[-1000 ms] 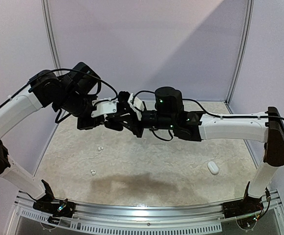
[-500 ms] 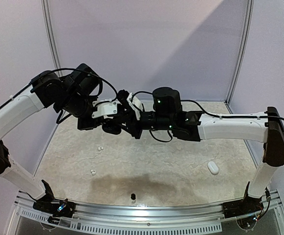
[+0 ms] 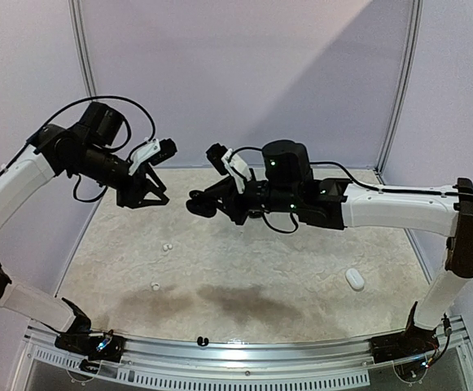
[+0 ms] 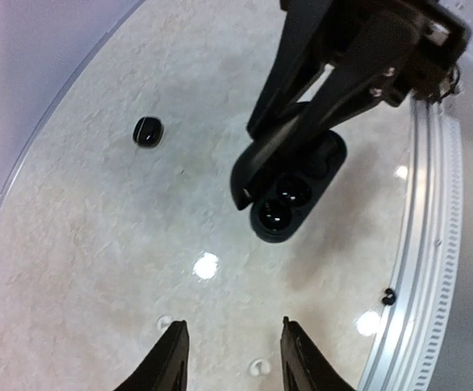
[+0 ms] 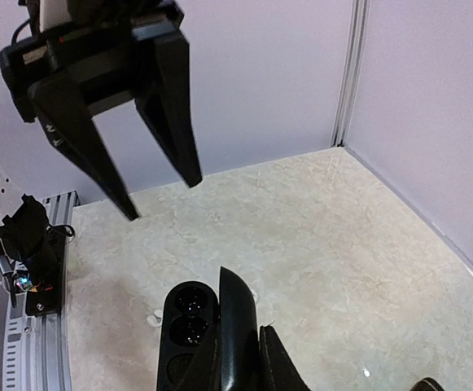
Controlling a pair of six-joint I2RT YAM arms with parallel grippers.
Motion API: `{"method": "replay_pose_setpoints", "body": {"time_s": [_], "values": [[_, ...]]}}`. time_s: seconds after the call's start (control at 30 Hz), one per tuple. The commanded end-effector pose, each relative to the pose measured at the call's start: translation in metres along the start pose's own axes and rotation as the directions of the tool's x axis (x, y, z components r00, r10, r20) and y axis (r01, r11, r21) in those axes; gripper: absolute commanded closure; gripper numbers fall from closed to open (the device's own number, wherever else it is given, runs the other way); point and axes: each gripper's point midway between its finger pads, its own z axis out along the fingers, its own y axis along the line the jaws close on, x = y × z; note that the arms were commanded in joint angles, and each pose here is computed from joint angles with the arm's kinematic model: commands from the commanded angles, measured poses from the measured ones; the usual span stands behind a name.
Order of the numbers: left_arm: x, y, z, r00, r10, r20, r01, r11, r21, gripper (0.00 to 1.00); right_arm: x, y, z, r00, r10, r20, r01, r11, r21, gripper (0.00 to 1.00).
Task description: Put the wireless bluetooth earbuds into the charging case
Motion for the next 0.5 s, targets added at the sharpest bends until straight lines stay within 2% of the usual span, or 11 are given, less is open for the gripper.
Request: {"method": "replay_pose_setpoints", "body": {"time_s": [0.0, 0.07, 0.17, 0.23, 0.27, 0.37, 0.47], "values": [[-0.030, -0.036, -0.015, 0.956, -0.069, 0.284, 0.012, 0.981, 0.196, 0.57, -0.033, 0.001, -0.025, 0.994, -0.089, 0.066, 0.088, 0.996, 0.019, 1.00], [-0.030, -0.046, -0.016, 0.932, -0.061, 0.358, -0.020, 0.976, 0.218, 0.51, -0.044, 0.007, -0.031, 0.989, -0.110, 0.099, 0.111, 0.994, -0.006, 1.00], [-0.032, -0.054, -0.017, 0.873, -0.052, 0.485, -0.058, 0.976, 0.208, 0.37, -0.058, 0.020, -0.036, 0.980, -0.135, 0.148, 0.145, 0.988, -0.056, 1.00], [-0.046, -0.052, -0.024, 0.807, -0.023, 0.590, -0.097, 0.981, 0.171, 0.27, -0.066, 0.030, -0.038, 0.973, -0.159, 0.169, 0.176, 0.980, -0.093, 1.00], [-0.048, -0.052, -0.025, 0.790, -0.022, 0.612, -0.103, 0.981, 0.167, 0.25, -0.069, 0.036, -0.038, 0.969, -0.171, 0.177, 0.193, 0.975, -0.114, 1.00], [-0.052, -0.056, -0.023, 0.779, -0.022, 0.626, -0.128, 0.973, 0.194, 0.25, -0.078, 0.046, -0.038, 0.962, -0.173, 0.209, 0.208, 0.965, -0.162, 1.00], [-0.054, -0.067, -0.025, 0.767, -0.017, 0.641, -0.177, 0.955, 0.237, 0.33, -0.084, 0.050, -0.038, 0.961, -0.171, 0.217, 0.213, 0.960, -0.184, 1.00]]}}
